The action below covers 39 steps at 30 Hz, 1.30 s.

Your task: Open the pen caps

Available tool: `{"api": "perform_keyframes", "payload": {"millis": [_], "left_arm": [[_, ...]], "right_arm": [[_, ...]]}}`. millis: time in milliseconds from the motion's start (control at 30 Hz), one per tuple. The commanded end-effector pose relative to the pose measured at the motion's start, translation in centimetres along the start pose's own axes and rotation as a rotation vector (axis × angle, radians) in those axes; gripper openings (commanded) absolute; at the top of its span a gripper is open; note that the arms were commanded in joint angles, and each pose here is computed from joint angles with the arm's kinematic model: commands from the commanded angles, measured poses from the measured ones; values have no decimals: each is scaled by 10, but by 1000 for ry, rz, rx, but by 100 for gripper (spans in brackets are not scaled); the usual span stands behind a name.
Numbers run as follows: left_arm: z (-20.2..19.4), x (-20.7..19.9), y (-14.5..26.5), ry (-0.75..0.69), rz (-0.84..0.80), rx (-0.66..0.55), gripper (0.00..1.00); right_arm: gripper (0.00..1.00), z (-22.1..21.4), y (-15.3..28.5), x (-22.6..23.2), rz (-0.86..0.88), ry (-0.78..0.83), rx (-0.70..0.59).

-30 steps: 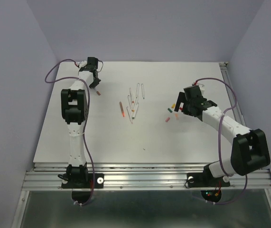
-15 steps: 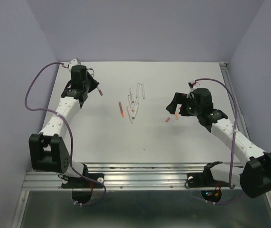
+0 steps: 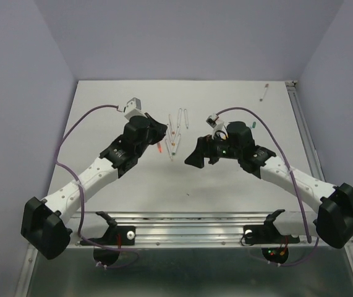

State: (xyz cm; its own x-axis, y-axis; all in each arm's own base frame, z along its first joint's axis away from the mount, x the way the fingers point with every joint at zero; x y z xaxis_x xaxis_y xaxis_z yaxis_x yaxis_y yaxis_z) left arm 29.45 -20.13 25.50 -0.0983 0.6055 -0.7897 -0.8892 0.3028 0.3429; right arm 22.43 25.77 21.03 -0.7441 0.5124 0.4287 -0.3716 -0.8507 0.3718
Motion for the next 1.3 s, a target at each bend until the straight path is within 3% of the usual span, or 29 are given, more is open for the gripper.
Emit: {"api": "perform_keyframes", "payload": {"millis": [0,200,700,733,767,900,967,1033,1133,1167,1200,1233,1267], "left_arm": [[5,-11,2,52,-15,-66,0],[-1,-4,-9,28,27,-50,0],[3,-6,-13,-19,66,-57,2],[5,-5,-14,-25,81,-62,11],[6,-5,-15,-40,88,-65,38],[13,-1,-21,-77,136,-91,95],[21,-4,-26,-83,134,-103,99],[33,-5,-37,-107,136,-86,99],[50,3,-53,-119,155,-80,99],[56,5,-56,-119,156,-85,99],[62,8,-61,-124,160,-90,99],[64,8,-68,-129,151,-80,99],[71,16,-76,-137,167,-82,99]], "right_arm": [[100,26,-4,-6,-88,22,-93],[100,25,13,-50,-451,-22,-69],[100,37,29,-67,-649,-102,-142],[100,41,33,-75,-715,-115,-167],[100,39,35,-81,-750,-141,-169],[100,48,46,-125,-875,-275,-212],[100,71,61,-159,-908,-419,-309],[100,88,59,-184,-902,-475,-307],[100,112,82,-244,-1060,-503,-352],[100,98,76,-254,-1089,-510,-300],[100,126,90,-270,-1119,-499,-358],[100,117,88,-298,-1201,-514,-328],[100,144,103,-315,-1244,-498,-390]]}}
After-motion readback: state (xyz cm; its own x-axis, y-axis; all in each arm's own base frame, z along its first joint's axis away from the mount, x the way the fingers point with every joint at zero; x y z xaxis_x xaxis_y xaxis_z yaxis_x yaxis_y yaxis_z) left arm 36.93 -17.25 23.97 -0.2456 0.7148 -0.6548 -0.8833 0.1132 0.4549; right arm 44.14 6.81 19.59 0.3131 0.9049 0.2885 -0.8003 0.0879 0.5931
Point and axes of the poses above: each gripper's point midway between its finger pads, its own y axis back along the fingers, its own x axis along the line the jaws close on, z = x × y, the point moved 4 cm from there along y, back along the fingers, and after that the axes turned 11 degrees about y, right-handed, at the moved point
